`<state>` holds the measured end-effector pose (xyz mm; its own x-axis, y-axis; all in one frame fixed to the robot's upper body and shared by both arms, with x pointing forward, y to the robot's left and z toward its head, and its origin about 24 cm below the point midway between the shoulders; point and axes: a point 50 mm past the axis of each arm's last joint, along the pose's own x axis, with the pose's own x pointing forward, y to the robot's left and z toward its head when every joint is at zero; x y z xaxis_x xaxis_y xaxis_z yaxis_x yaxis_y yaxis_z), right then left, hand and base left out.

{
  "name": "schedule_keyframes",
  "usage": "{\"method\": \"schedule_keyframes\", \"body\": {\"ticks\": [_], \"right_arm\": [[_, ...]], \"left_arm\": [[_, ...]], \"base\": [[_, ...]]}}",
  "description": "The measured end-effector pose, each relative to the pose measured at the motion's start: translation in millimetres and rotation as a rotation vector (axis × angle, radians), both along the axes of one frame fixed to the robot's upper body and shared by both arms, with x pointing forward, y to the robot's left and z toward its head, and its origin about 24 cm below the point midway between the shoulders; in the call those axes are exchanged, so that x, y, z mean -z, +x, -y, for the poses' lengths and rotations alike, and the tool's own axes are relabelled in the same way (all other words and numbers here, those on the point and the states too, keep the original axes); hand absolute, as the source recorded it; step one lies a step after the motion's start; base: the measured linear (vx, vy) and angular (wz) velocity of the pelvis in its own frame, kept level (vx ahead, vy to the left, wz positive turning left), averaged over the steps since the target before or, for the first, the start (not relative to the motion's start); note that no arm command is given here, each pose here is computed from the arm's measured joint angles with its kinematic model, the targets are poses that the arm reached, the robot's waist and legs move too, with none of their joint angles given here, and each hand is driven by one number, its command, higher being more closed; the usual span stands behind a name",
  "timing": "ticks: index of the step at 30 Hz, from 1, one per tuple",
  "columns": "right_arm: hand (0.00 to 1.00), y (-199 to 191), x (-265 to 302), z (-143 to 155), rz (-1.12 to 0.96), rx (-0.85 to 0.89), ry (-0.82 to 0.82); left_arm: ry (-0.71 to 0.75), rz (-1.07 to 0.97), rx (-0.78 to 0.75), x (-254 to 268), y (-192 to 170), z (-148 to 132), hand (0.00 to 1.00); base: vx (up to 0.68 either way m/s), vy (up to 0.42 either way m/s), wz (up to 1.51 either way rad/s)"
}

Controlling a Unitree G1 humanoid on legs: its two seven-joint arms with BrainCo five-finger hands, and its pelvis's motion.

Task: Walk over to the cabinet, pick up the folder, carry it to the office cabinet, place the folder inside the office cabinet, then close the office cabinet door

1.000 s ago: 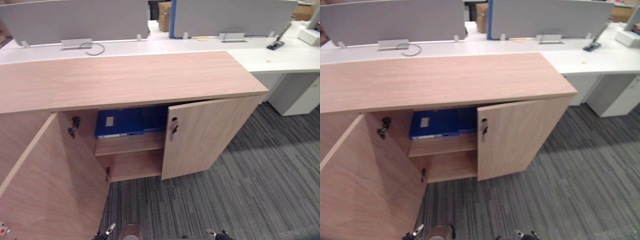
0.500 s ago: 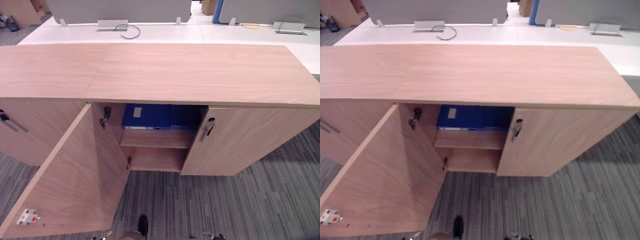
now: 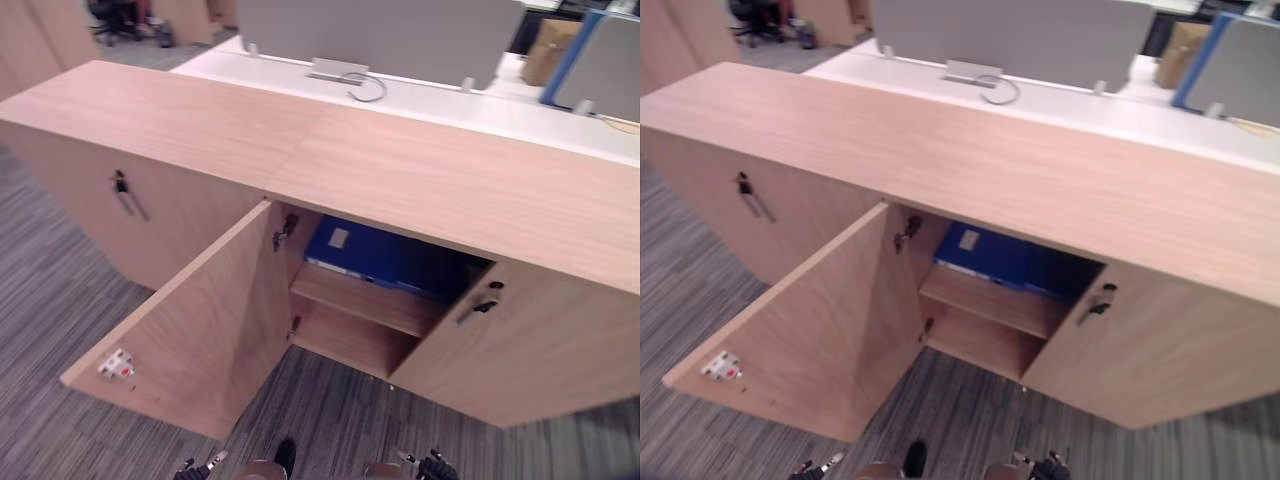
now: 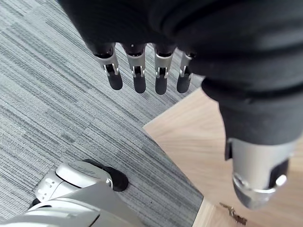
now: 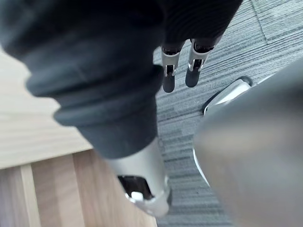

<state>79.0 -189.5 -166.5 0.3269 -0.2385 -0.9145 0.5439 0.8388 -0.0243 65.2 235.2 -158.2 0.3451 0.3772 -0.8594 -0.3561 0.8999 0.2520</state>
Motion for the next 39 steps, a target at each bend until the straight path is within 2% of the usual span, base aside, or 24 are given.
{"method": "schedule_keyframes", "body": {"ticks": [3,10,19,23,27,29,39], "right_arm": [[0.00,-6,1,9,-0.027,0.013,-0.020],[0.00,-6,2,10,-0.043,0.011,-0.017],[0.00,5,1,9,-0.019,0.027,-0.014],[0.00,3,0,15,-0.015,0.057,-0.024],[0.00,-6,2,15,-0.033,0.107,-0.002],[0.00,-10,2,18,-0.033,0.147,0.006],[0.00,-3,3,10,-0.033,0.098,0.023]], "left_arm": [[-0.022,-0.022,-0.016,4,-8,9,0.00],[-0.018,-0.054,-0.018,5,-15,5,0.00],[-0.021,0.013,-0.027,1,6,5,0.00],[-0.029,0.013,-0.030,2,3,9,0.00],[-0.021,0.020,-0.009,0,5,5,0.00],[-0.035,-0.014,-0.008,3,-8,10,0.00],[-0.025,-0.053,0.080,5,-12,9,0.00]], "base": [[0.07,-0.210,0.37],[0.10,-0.101,0.16],[-0.03,-0.004,0.52],[-0.04,0.110,0.40],[0.03,0.119,0.70],[0.06,0.061,0.69],[0.04,-0.023,0.21]]}}
